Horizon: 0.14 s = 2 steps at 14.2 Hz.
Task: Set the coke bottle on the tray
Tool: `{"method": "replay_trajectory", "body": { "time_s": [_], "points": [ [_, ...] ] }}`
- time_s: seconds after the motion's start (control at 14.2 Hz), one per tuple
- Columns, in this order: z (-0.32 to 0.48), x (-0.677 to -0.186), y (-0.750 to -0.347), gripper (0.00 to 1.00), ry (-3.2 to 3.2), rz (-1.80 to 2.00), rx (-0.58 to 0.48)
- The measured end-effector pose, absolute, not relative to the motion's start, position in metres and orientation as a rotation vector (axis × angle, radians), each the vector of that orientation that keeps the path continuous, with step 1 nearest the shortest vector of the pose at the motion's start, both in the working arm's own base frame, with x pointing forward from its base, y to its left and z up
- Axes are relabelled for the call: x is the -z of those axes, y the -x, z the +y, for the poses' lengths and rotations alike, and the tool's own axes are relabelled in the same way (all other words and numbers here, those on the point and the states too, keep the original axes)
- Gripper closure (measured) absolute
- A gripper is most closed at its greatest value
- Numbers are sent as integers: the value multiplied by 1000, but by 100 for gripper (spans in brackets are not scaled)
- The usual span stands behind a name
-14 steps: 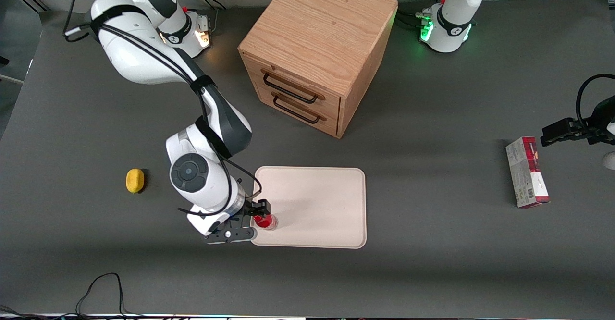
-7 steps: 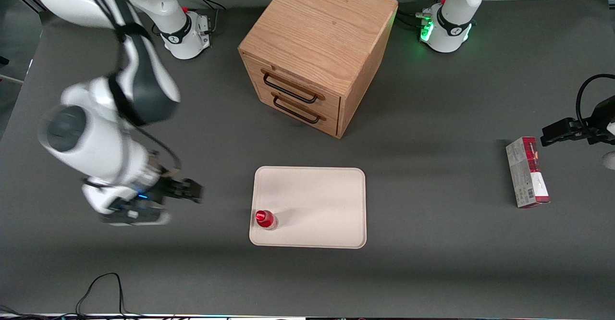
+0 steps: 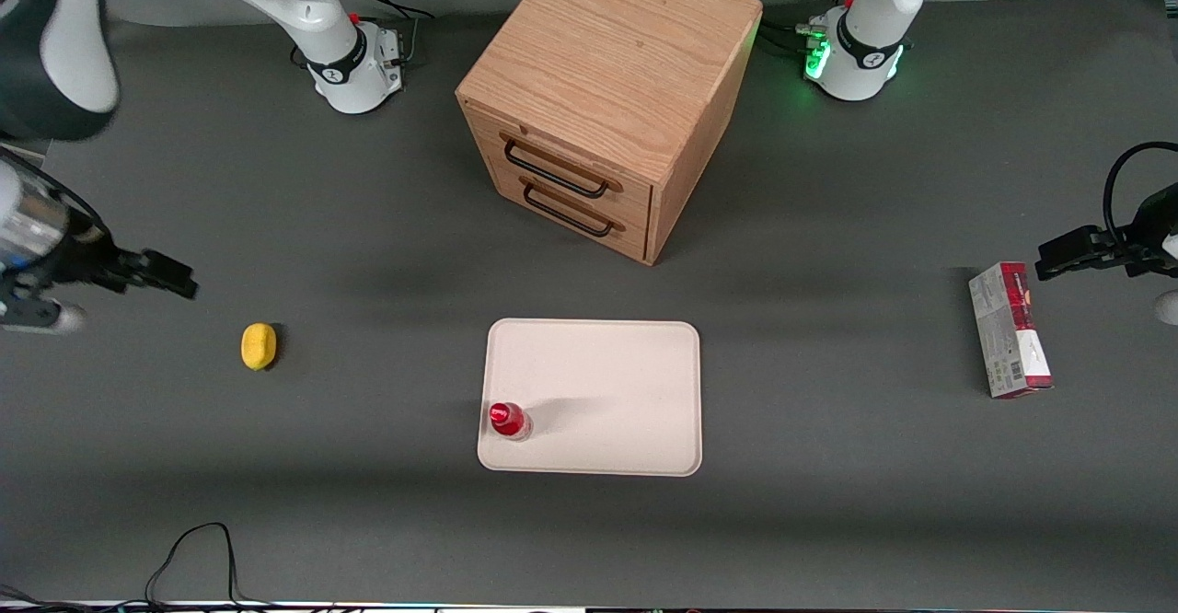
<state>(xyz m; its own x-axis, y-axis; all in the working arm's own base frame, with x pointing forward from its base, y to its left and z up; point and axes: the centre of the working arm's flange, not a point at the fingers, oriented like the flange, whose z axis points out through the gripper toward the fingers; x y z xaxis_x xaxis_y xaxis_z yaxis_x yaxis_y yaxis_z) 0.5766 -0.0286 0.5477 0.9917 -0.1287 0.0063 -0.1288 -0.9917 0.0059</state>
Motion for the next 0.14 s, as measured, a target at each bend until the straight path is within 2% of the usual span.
{"method": "replay_trajectory", "body": {
  "time_s": [0.14],
  "points": [
    [-27,-545,-561,0,-3133,-197,12]
  ]
}}
